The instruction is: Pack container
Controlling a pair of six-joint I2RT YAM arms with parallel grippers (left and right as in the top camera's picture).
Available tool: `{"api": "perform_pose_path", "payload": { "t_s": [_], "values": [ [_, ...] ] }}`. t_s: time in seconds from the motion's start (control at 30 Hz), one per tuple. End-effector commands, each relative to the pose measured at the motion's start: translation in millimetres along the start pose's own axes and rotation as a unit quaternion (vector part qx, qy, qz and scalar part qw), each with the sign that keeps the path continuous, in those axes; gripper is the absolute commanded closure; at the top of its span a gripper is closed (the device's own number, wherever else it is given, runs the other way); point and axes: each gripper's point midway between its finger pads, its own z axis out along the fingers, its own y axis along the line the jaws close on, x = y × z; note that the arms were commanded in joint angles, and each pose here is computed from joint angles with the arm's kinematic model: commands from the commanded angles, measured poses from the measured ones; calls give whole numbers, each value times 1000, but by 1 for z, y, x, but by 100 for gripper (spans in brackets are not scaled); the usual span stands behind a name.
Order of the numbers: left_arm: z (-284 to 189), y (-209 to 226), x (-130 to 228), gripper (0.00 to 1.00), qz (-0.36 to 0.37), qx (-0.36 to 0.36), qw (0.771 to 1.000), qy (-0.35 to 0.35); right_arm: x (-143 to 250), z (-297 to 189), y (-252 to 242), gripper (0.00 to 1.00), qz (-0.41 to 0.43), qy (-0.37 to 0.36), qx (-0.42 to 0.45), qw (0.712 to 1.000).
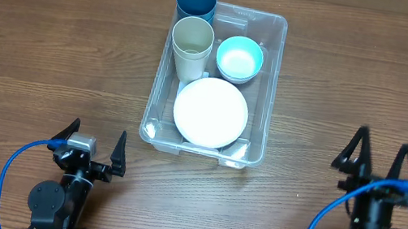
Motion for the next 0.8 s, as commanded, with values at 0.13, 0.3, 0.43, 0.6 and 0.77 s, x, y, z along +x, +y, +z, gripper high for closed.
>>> {"api": "perform_pose_path", "payload": {
  "t_s": [0.13,0.3,0.43,0.6,0.77],
  "values": [
    [0,1,0,0,-7,0,1000,-3,51,-12,0,0,-74,22,-57,995],
    [0,1,0,0,-7,0,1000,-3,90,-10,-11,0,-126,56,-61,989],
    [0,1,0,0,-7,0,1000,-3,106,-9,-15,0,-128,73,-65,987],
    [0,1,0,0,-7,0,1000,-3,131,-9,-26,0,-132,102,-64,984],
    [0,1,0,0,-7,0,1000,-3,139,-8,-29,0,-150,107,-68,980]
  ]
}}
